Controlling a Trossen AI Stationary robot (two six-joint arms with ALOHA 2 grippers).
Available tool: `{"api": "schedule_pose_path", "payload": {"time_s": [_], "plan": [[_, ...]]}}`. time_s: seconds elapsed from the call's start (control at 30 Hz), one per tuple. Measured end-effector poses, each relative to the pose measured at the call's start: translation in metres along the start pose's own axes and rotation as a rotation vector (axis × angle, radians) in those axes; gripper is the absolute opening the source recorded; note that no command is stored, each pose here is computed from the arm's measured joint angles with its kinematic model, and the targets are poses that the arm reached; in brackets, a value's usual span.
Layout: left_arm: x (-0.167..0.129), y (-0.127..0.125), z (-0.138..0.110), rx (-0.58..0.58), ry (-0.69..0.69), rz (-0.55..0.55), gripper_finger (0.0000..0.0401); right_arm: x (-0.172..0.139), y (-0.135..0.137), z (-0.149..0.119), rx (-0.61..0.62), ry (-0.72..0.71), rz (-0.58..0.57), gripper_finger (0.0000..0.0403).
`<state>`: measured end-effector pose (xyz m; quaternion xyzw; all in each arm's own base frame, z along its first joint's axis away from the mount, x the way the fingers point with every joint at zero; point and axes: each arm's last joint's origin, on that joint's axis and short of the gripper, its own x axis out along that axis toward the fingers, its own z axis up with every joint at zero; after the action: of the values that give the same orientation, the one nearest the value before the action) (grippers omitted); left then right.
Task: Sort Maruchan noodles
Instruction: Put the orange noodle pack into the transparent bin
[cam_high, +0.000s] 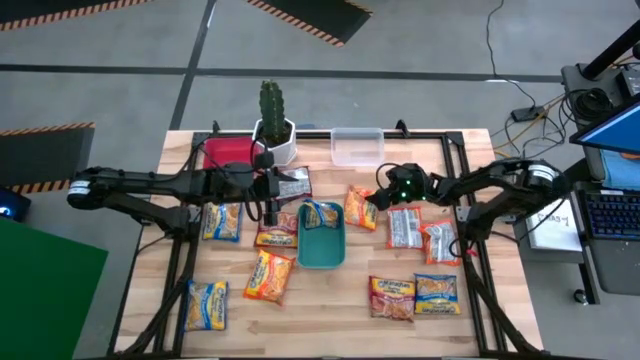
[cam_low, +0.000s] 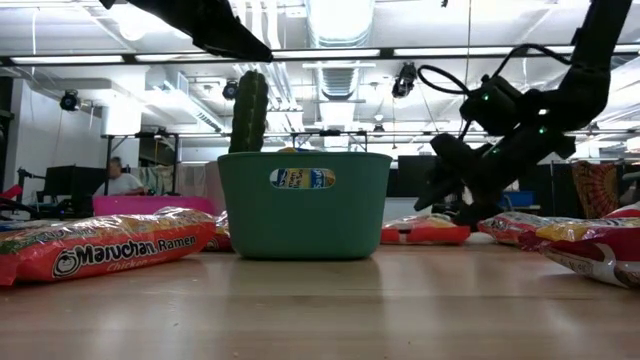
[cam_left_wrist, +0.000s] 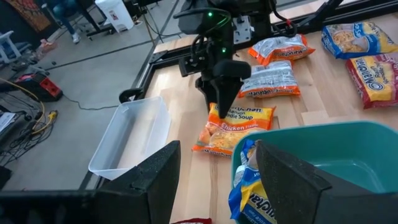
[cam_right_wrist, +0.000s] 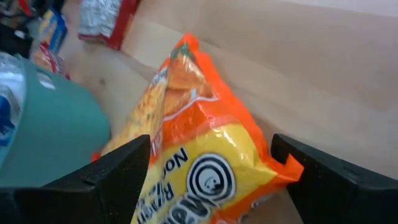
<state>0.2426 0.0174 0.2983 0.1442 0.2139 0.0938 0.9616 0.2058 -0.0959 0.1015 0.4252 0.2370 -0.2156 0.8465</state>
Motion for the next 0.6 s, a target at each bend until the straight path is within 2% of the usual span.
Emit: {"api": "schedule_pose_path", "payload": {"time_s": [0.1,0.2,0.6], "plan": [[0.0,0.0,0.0,-0.007,0.0,0.0,0.0194,0.007,-0.003,-0.001,0.02,0.002,-0.002,0.0322],[0.0,0.0,0.0,-0.014,0.0,0.0,0.0194,0.012,-0.004,0.0,0.035,0.008,-0.013,0.0296],[0.0,0.0,0.0,-0.014,0.001,0.0,0.0194,0.008,0.002,0.005,0.038,-0.011,0.012,0.0109]]}}
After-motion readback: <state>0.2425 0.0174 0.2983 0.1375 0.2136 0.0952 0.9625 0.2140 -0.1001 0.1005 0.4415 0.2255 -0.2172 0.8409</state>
